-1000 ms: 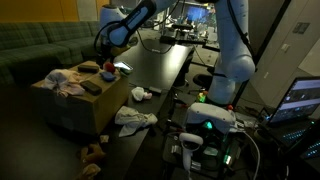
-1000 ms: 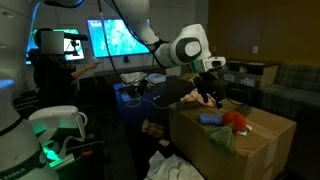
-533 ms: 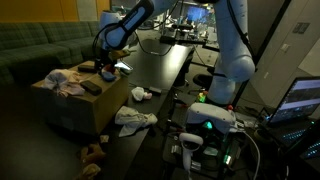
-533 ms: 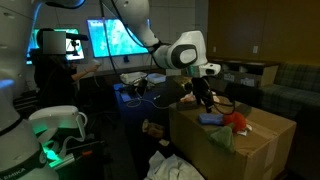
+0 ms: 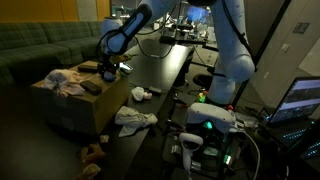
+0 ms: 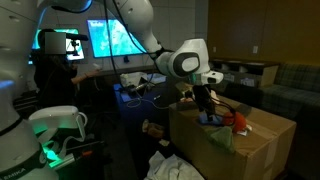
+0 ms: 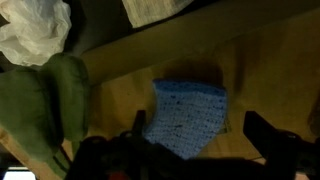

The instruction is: Pick up all the objects that are on the box and put them on the table, then pick up the objects that are on the table and put them on the box

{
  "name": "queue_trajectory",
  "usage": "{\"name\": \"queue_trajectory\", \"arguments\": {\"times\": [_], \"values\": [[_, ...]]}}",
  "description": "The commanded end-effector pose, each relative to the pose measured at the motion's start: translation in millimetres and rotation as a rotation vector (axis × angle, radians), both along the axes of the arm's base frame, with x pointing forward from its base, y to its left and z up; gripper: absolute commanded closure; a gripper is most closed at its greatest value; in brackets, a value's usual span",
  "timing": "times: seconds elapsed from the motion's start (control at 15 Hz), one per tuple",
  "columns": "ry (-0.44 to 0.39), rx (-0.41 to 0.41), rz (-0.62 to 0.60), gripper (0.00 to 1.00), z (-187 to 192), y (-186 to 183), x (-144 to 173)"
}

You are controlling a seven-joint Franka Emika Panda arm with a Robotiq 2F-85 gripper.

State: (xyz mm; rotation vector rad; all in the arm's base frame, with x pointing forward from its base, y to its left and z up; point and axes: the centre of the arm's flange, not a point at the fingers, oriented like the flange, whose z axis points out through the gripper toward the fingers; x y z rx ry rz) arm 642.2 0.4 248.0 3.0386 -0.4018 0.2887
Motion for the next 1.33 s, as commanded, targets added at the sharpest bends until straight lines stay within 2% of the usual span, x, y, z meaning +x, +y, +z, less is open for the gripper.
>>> {"name": "queue_trajectory", "arguments": {"times": [0.0, 0.27, 0.73, 0.8, 0.87, 1.0, 1.27], "values": [[-0.017, 0.018, -0.021, 0.0, -15, -5, 5], [-0.007, 0.033, -0.029, 0.0, -29, -12, 6], [-0.032, 0.023, -0.02, 0.0, -20, -9, 9], [-0.035, 0.02, -0.015, 0.04, -19, -9, 10], [-0.036, 0.016, -0.012, 0.24, -20, -9, 11], [-0.036, 0.009, -0.001, 0.31, -22, -7, 11], [-0.043, -0.004, 0.011, 0.62, -18, -9, 11]]}}
